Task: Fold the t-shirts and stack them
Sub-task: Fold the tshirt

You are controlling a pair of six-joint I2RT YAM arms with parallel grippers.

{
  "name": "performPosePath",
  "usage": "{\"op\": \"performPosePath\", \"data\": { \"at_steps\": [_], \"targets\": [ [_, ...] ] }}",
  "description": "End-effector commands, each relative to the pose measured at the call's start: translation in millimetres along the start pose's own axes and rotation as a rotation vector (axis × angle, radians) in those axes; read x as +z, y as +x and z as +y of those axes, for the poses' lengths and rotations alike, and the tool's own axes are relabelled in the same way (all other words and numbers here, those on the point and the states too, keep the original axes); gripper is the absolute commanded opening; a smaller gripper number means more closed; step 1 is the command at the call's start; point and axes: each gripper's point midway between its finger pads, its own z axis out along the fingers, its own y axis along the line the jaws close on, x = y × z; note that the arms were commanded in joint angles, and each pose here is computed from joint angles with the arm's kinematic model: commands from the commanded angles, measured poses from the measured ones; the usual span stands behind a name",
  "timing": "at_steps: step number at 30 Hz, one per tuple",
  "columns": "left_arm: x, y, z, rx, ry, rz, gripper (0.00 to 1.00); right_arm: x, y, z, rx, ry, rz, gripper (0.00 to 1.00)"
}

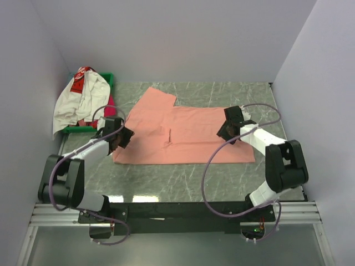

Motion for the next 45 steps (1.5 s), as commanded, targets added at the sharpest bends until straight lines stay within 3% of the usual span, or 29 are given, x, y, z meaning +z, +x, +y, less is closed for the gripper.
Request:
{"op": "performPosePath", "data": {
  "at_steps": [1, 6, 15, 28, 32, 37, 38, 39, 41, 42, 43, 44, 45],
  "targets": [
    [13, 5, -20, 0.025, 0.054, 0.034, 0.48, 11, -24, 11, 0.028, 0.003, -0.042, 0.5],
    [25, 18, 18, 0.016, -0.091, 0.063, 0.49, 23, -8, -6, 0.048, 0.039, 0.005, 0.5],
    [5, 38, 84, -0.012, -0.238, 0.093, 0.52, 14, 18, -43, 0.088, 0.084, 0.057, 0.51],
    [-37, 39, 100, 0.015, -0.214, 0.095, 0.53, -33, 48, -66, 0.112, 0.042, 0.097, 0.51],
    [-42, 16, 55, 0.071, -0.122, 0.04, 0.54, -46, 23, -51, 0.09, 0.002, 0.035, 0.52],
    [-42, -43, -62, 0.13, 0.067, -0.106, 0.54, -44, -42, 17, -0.01, -0.148, -0.048, 0.51],
    [-26, -48, -69, 0.146, 0.044, -0.117, 0.54, -53, -72, 42, -0.016, -0.194, -0.105, 0.51],
    [-28, -72, -105, 0.173, 0.087, -0.195, 0.54, -52, -86, 53, -0.034, -0.211, -0.124, 0.51],
    [7, -80, -113, 0.223, 0.015, -0.212, 0.54, -39, -118, 79, -0.077, -0.22, -0.152, 0.51],
    [6, -103, -147, 0.282, 0.05, -0.274, 0.54, -34, -128, 86, -0.11, -0.226, -0.157, 0.52],
    [17, -105, -154, 0.32, 0.035, -0.277, 0.54, -11, -127, 87, -0.126, -0.203, -0.118, 0.51],
    [51, -98, -146, 0.368, -0.016, -0.242, 0.54, -15, -147, 104, -0.13, -0.236, -0.142, 0.51],
    [53, -111, -173, 0.428, 0.022, -0.264, 0.55, -7, -152, 102, -0.143, -0.221, -0.13, 0.51]
  ]
}}
